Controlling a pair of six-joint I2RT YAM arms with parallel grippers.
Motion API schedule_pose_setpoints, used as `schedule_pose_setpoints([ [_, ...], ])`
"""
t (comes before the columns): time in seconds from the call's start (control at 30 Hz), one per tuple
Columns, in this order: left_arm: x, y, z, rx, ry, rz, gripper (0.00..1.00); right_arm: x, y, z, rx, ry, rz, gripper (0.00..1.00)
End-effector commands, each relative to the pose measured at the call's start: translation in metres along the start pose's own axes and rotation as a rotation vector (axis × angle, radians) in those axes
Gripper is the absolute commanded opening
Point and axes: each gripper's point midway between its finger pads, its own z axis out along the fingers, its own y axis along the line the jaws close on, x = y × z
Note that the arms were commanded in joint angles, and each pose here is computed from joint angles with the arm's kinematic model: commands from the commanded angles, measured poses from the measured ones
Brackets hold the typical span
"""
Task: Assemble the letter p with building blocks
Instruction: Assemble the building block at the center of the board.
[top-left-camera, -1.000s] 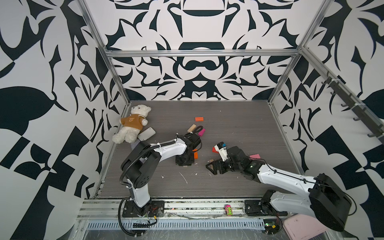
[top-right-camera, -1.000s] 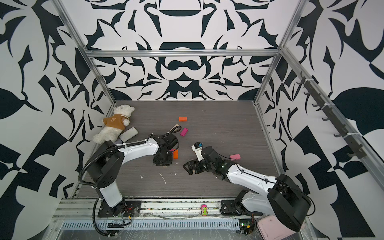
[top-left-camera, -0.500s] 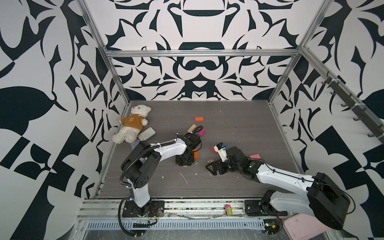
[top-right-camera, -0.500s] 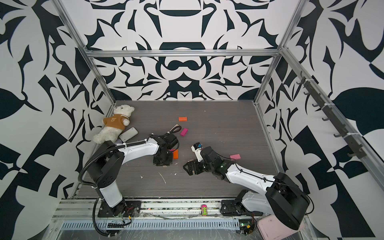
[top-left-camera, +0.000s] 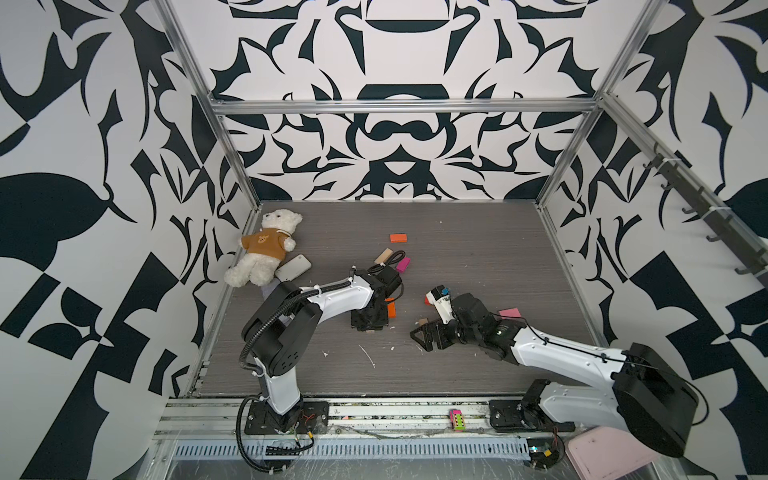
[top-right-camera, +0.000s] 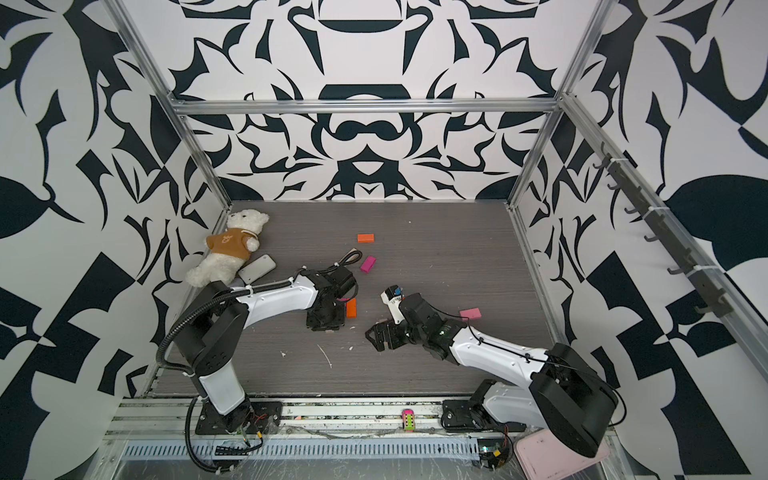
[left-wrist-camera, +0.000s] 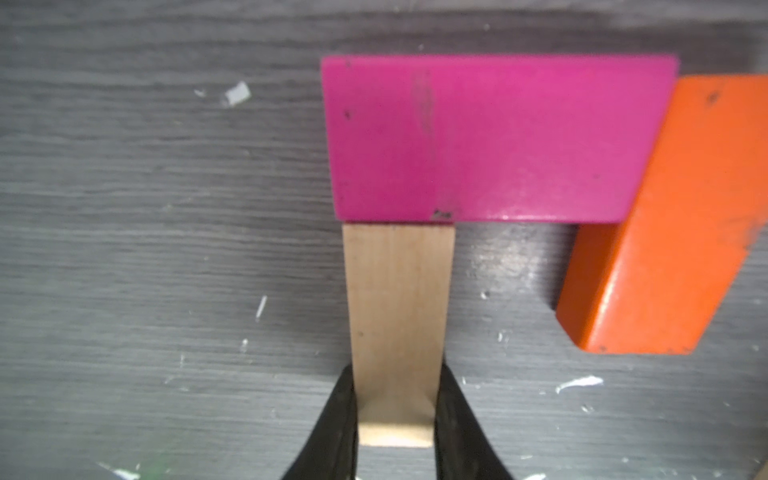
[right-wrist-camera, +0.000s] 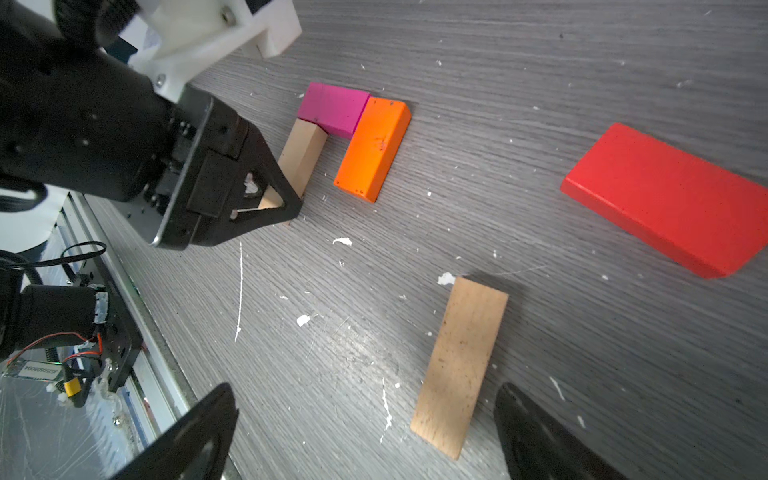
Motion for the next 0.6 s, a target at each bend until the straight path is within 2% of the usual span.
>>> schedule_pose_setpoints([
  [0.0,0.0004,0.0128,0.0193,-0.063,0.017,-0.029,0.29,-0.0160,0.0091,-0.0028,-0.007,-0.037,-0.033,0.99],
  [0.57,-0.0013,0.0122,0.0212,-0.067,0.014,-0.030,0.31,-0.0145,0.0096,-0.0017,-0.001,-0.030,-0.042,0.99],
])
